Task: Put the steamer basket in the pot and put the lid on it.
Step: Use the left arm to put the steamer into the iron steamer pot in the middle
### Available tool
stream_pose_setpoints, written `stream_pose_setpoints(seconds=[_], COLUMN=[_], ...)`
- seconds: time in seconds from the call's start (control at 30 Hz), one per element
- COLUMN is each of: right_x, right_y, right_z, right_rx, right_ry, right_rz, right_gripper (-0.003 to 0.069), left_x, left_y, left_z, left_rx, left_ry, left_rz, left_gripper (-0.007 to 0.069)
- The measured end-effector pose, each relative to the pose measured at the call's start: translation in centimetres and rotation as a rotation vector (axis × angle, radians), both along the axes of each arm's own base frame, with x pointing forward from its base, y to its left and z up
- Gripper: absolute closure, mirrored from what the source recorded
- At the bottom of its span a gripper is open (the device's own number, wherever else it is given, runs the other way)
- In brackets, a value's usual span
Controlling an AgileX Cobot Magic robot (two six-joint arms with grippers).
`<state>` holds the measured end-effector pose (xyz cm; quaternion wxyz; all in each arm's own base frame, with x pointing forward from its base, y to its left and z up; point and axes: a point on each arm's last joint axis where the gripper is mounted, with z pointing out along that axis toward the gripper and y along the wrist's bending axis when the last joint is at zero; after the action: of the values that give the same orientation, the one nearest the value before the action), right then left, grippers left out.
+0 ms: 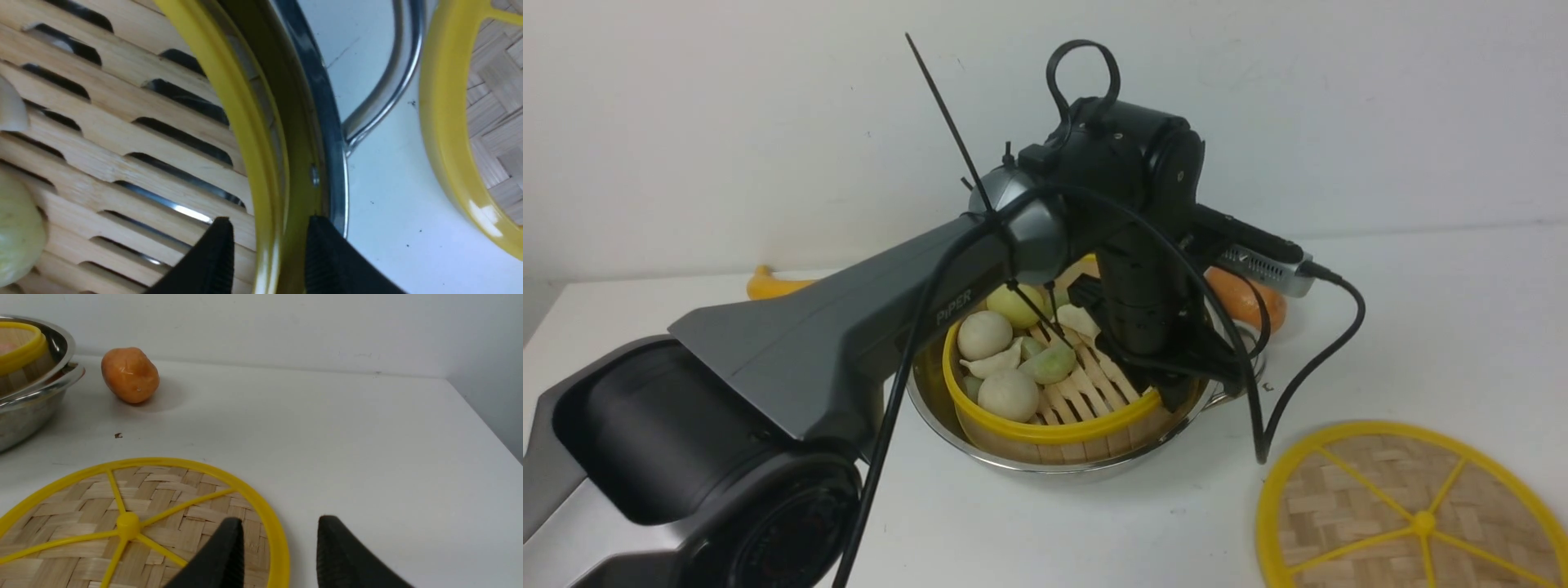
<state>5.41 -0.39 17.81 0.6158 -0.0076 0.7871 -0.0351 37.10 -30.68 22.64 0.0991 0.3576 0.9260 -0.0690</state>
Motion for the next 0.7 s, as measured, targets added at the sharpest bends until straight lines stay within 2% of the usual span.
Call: stream_pose_setpoints(seconds=[0.33,0.7], right_x=[0.0,0.0], right_y=[0.0,0.0], right_z=[0.0,0.0], right_rx=[0.000,0.000], right_ry=[0.000,0.000], right_rz=[0.000,0.000], right_gripper=[0.0418,0.0418], left_x=[0.1,0.8], left_y=[-0.1,-0.9], left_z=[0.5,5.2], left_rx=[-0.011,-0.131], left_ry=[-0.013,-0.130], left_rz=[-0.004,-0.001], left_gripper=[0.0386,0.0386])
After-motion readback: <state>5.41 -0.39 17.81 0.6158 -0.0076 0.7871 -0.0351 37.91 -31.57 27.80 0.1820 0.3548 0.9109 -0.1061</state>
